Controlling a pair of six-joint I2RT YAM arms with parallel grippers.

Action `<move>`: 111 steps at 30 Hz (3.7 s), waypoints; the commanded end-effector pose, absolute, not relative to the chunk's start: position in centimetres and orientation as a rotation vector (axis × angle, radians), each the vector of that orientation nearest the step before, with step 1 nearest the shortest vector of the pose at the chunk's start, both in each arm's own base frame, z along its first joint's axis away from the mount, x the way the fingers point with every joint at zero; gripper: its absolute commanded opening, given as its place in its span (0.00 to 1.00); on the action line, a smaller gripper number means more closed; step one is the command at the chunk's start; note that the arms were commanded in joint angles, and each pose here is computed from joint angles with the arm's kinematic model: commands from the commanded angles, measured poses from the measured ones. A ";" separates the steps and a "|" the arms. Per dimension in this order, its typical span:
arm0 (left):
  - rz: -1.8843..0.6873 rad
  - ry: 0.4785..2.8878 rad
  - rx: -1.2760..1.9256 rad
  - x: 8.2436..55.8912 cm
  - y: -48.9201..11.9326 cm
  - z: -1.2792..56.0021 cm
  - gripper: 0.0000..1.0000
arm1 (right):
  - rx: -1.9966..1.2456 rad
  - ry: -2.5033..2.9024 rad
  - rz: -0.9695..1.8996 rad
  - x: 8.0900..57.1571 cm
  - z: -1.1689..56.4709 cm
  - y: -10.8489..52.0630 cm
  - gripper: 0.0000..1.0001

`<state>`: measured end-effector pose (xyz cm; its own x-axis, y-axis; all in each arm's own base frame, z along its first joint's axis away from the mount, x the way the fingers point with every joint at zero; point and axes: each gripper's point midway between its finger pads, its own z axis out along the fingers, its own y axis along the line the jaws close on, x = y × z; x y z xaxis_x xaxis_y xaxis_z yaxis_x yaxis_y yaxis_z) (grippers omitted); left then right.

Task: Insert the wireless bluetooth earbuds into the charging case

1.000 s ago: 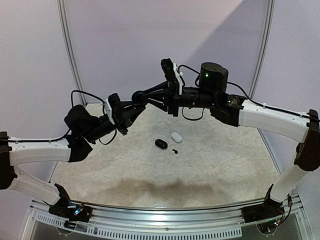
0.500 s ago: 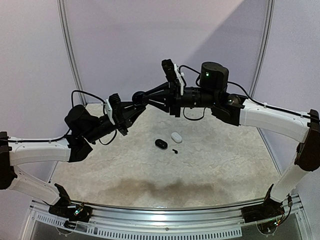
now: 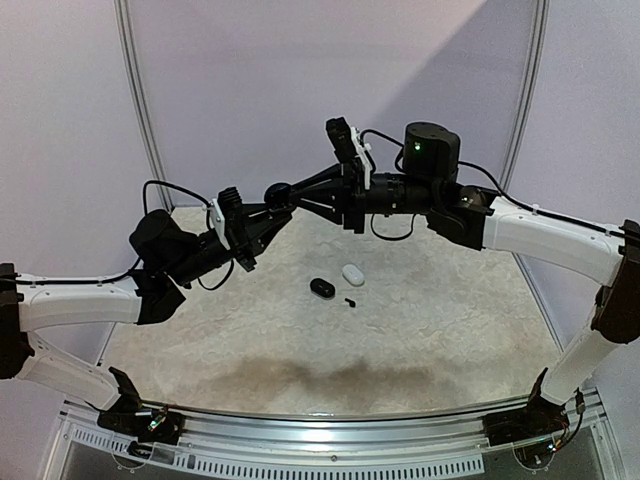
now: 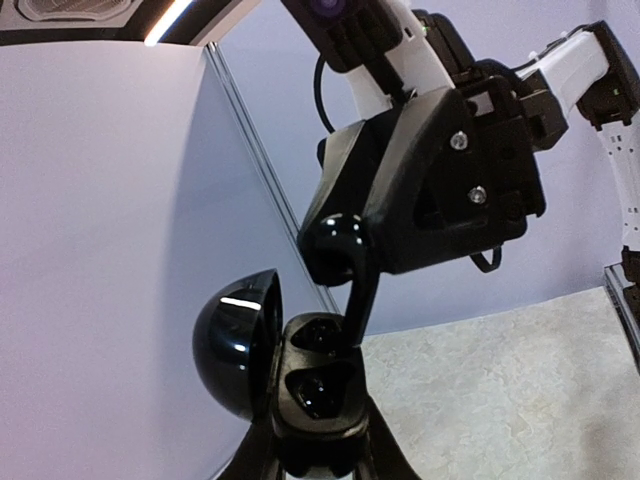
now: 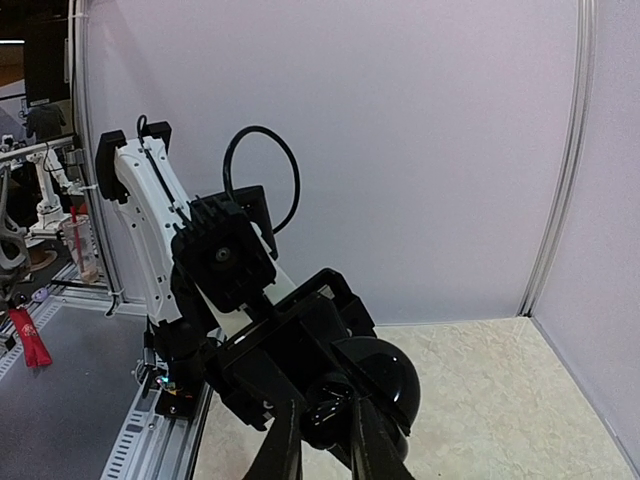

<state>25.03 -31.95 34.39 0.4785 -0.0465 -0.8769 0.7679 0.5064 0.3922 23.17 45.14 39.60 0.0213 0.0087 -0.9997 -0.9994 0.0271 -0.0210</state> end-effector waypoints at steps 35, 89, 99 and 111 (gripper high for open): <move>-0.607 0.906 0.929 23.8 -32.3 34.9 0.00 | -1.239 1.407 1.065 26.2 35.3 46.4 0.06; -0.713 1.114 0.809 25.4 -31.8 33.6 0.00 | -1.105 1.471 0.972 28.7 36.9 45.3 0.55; -0.718 1.197 0.760 26.3 -31.3 32.6 0.00 | -1.068 1.404 1.053 28.1 40.6 43.3 0.59; -0.721 1.234 0.746 26.7 -31.1 32.0 0.00 | -1.158 1.380 1.171 26.0 41.1 43.4 0.39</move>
<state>26.74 -31.18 32.05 0.2053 -0.0784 -0.9755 0.8141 0.5669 0.1258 27.42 43.23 40.75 -0.0918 -0.0756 -0.9929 -0.9855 0.1496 0.0797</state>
